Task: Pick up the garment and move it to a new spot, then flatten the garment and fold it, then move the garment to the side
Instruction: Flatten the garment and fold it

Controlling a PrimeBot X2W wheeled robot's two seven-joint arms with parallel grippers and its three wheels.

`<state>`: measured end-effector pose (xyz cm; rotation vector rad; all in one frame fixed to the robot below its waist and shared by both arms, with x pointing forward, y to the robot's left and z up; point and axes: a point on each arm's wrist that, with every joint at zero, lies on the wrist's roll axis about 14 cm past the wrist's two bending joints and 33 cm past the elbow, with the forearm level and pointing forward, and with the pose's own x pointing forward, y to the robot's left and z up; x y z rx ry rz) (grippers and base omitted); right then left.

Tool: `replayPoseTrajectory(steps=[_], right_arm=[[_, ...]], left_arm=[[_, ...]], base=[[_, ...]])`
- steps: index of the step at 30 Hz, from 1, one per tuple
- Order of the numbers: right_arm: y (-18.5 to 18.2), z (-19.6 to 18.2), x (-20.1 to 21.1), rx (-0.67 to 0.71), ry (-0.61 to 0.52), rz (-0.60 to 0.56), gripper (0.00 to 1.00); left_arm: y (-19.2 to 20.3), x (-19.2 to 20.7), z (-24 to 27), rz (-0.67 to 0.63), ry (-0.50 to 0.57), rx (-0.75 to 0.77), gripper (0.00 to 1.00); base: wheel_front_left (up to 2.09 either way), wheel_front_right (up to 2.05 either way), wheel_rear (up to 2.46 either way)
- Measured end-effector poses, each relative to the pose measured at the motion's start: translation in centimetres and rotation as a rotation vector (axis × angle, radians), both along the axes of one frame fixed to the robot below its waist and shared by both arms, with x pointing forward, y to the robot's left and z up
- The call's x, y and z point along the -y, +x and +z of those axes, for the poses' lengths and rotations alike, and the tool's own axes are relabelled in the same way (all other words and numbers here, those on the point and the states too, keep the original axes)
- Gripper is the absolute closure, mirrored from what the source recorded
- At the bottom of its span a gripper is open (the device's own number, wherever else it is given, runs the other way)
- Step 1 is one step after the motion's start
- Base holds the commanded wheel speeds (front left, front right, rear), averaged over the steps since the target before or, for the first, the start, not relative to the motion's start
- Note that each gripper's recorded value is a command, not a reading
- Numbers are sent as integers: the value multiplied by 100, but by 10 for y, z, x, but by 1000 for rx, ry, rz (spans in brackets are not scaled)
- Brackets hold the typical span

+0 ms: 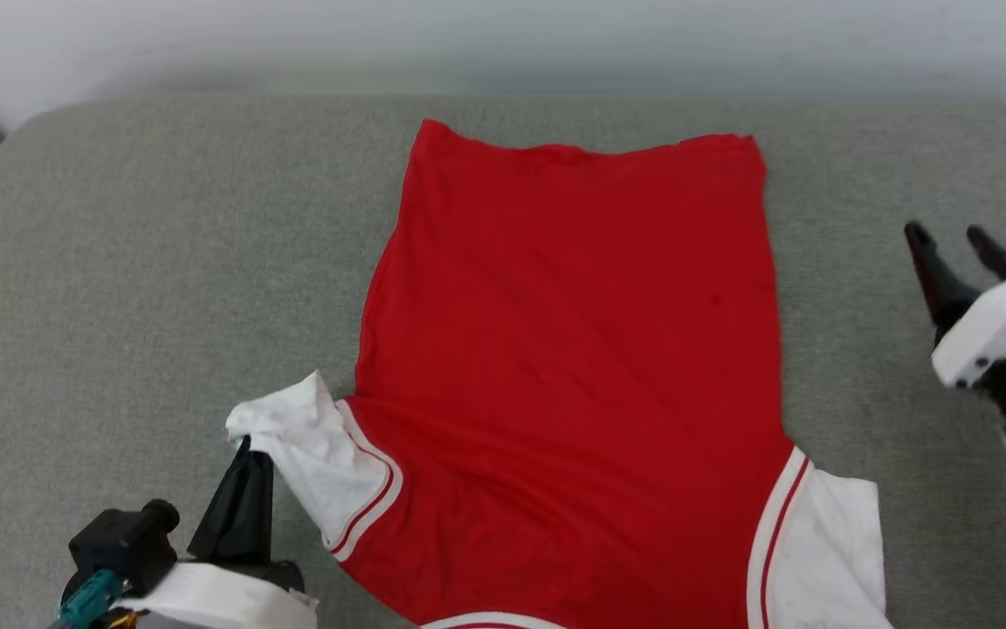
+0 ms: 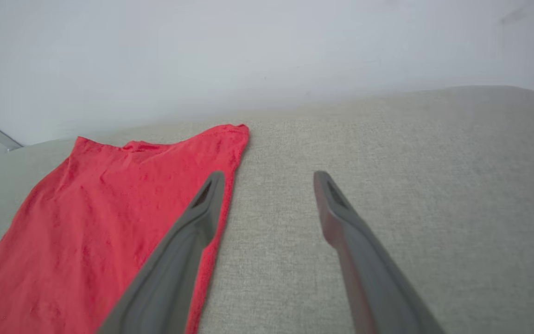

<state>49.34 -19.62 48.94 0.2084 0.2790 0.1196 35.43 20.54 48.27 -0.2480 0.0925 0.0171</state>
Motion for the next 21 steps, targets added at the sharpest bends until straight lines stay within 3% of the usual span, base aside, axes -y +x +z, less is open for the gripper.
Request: replayPoseTrajectory(steps=[11, 21], right_arm=[[119, -24, -46, -282, -68, 166, 0], [148, -118, -91, -603, -98, 261, 0]], left_arm=[[32, -1, -8, 11, -12, 30, 100], [45, -11, -40, 37, 5, -40, 100]], base=[[0, 0, 0], [0, 0, 0]])
